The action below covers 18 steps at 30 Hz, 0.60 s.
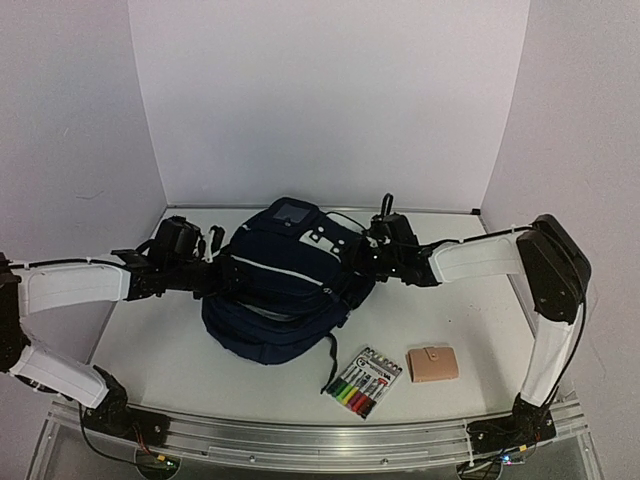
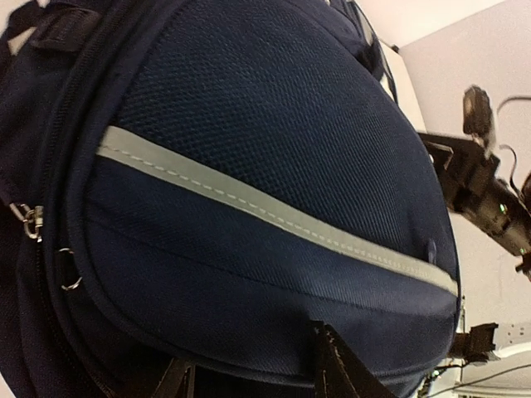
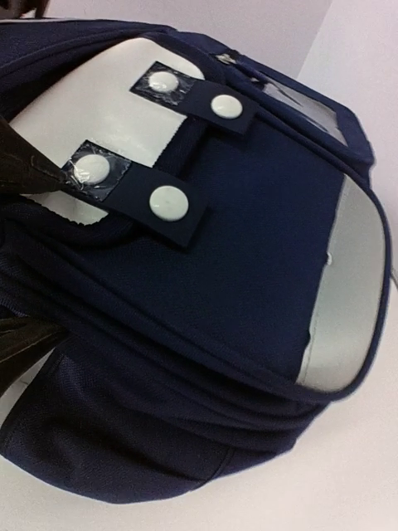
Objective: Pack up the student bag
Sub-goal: Adjust the student bag at the center of the board.
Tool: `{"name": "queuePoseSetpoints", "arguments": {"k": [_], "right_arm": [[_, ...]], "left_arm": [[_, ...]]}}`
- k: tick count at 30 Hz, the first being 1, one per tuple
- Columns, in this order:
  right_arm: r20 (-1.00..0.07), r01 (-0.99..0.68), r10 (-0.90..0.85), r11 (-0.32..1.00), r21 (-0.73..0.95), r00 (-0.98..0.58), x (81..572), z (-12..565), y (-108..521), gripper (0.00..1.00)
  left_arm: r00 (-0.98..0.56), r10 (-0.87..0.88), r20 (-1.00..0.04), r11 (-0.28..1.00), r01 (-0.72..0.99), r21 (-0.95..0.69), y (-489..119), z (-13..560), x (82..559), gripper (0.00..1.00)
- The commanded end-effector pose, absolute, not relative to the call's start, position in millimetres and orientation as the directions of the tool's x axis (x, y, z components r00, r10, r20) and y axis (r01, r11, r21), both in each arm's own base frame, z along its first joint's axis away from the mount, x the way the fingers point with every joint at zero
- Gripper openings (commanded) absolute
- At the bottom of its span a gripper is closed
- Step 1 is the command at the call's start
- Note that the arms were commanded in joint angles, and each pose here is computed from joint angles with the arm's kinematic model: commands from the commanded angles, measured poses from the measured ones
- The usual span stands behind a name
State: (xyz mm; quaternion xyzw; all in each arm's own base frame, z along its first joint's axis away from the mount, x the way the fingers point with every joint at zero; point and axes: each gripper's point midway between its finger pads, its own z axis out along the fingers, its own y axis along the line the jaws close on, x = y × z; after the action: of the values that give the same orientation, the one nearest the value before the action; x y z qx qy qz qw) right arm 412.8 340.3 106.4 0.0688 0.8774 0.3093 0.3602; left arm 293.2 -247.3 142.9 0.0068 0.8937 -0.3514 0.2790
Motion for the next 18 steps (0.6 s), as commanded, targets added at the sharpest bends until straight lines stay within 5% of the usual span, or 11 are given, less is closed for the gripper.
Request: {"name": "queuePoseSetpoints", "arguments": {"k": [1,8,14,18], "right_arm": [[-0.722,-0.207,0.316,0.819,0.535,-0.616,456,147,339,0.49],[-0.85,-0.255,0.197,0.9,0.355,-0.488,471,187,304,0.52],[-0.886,-0.237,0.124,0.939,0.251,-0.447,436,221,264,0.71],[-0.872,-0.344,0.116,0.888,0.306,-0.476,401,239,267,0.78]], "left_arm": [[-0.877,-0.09,-0.471,0.605,0.327,-0.725,-319,156,253,0.48],[-0.817,0.016,-0.577,0.552,0.488,-0.676,-384,193,232,0.55],[-0.773,-0.008,-0.634,0.617,0.495,-0.611,-353,215,233,0.77],[-0.794,-0.008,-0.608,0.655,0.456,-0.603,-310,205,239,0.8]]}}
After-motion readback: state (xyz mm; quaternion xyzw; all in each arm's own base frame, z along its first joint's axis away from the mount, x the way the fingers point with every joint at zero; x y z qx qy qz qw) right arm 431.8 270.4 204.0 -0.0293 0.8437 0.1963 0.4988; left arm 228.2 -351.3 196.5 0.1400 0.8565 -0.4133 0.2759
